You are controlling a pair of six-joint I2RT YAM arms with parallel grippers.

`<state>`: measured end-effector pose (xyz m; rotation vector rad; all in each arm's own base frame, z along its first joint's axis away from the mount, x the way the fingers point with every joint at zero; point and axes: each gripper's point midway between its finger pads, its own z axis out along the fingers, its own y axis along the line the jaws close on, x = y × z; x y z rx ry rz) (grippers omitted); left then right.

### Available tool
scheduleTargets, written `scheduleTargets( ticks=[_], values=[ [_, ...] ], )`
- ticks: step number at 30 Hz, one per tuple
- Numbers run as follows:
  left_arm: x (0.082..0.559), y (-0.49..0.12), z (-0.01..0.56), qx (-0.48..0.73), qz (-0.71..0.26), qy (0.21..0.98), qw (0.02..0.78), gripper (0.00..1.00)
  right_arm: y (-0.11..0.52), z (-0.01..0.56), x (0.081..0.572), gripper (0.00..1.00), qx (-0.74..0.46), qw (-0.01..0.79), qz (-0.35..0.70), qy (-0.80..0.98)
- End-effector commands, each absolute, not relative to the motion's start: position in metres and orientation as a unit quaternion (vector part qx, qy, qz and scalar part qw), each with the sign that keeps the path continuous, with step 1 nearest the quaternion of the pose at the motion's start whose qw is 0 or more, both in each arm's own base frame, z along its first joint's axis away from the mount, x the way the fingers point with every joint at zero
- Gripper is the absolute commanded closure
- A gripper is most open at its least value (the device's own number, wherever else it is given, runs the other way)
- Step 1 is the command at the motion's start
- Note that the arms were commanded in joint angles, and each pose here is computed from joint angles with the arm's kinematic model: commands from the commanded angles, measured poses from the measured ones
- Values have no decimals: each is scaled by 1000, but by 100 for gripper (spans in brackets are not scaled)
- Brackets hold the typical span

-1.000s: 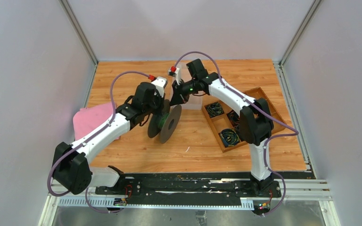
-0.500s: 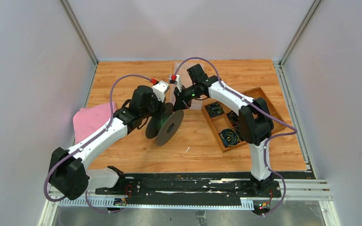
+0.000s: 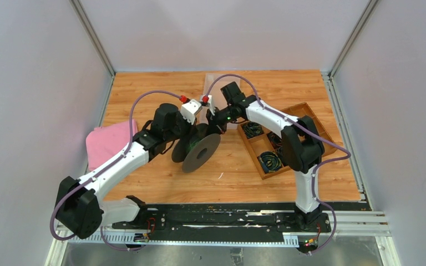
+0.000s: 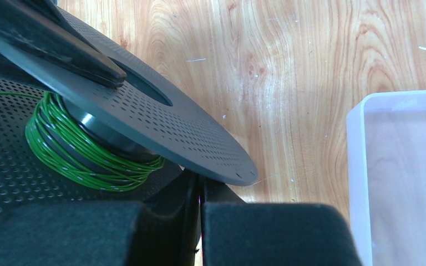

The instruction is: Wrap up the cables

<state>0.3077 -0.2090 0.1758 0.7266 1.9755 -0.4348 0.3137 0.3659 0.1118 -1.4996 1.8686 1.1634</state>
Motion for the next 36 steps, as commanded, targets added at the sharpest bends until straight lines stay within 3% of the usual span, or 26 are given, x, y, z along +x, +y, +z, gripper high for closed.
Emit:
scheduleTargets(
  ticks=[1, 7, 13, 16, 25, 36],
  values=[
    [344, -199, 213, 243, -139, 781, 558, 100, 370, 125, 276, 99, -546, 193, 453, 677],
    [346, -193, 212, 232, -124, 798, 543, 100, 368, 145, 288, 97, -526, 200, 461, 686],
    [344, -187, 215, 210, -114, 820, 521, 100, 363, 171, 301, 79, -510, 210, 465, 693],
    [341, -186, 211, 202, -115, 831, 505, 100, 358, 190, 310, 75, -506, 236, 450, 697],
    [337, -191, 203, 175, -152, 857, 460, 100, 332, 214, 338, 73, -470, 273, 425, 724],
    [323, -234, 208, 178, -309, 854, 379, 100, 290, 249, 343, 72, -441, 324, 392, 740]
  ],
)
